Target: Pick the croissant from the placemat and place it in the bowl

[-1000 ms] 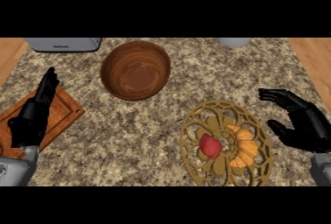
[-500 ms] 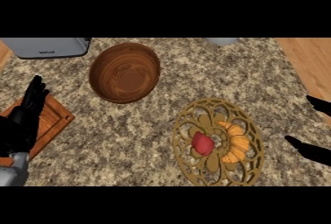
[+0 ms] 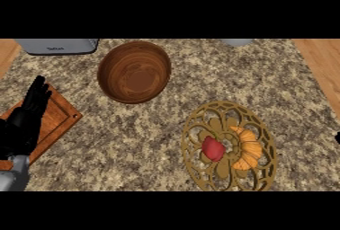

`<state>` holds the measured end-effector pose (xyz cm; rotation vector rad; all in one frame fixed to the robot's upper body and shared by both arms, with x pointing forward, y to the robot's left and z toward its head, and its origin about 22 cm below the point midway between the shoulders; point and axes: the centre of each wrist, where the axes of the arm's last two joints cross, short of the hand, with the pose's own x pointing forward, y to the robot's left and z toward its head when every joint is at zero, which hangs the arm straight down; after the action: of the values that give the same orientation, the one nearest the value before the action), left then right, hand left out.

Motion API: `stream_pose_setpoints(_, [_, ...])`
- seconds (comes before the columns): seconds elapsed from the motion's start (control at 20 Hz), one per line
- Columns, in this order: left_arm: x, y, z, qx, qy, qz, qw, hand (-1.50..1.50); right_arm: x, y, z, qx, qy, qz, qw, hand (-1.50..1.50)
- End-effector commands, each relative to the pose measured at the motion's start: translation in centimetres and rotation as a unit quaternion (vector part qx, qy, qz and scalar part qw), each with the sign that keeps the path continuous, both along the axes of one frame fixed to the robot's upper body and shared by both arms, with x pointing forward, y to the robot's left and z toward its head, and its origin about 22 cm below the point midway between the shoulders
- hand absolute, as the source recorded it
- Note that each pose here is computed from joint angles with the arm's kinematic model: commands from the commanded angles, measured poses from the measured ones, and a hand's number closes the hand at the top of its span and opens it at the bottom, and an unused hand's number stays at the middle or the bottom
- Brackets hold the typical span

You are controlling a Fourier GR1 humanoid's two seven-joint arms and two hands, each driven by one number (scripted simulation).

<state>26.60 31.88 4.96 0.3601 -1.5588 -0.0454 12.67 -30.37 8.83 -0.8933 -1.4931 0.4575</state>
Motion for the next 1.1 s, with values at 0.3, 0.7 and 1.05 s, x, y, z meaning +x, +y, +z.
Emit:
stream_pose_setpoints(0.3, [1.2, -0.7, 1.9, -0.006, -0.007, -0.018, 0.9998, 0.00, 3.2, 1.8, 7.2, -0.050, 0.062, -0.013, 0.997, -1.50])
stream_pose_setpoints(0.7, [1.2, -2.1, 1.2, -0.005, -0.006, -0.034, 0.9994, 0.00, 7.1, 2.0, 9.3, -0.125, 0.242, 0.024, 0.962, -1.50])
stream_pose_setpoints(1.05, [1.1, -1.2, -0.3, -0.007, 0.000, -0.036, 0.9993, 0.00, 11.3, 3.7, 8.2, -0.106, 0.331, 0.080, 0.934, -1.50])
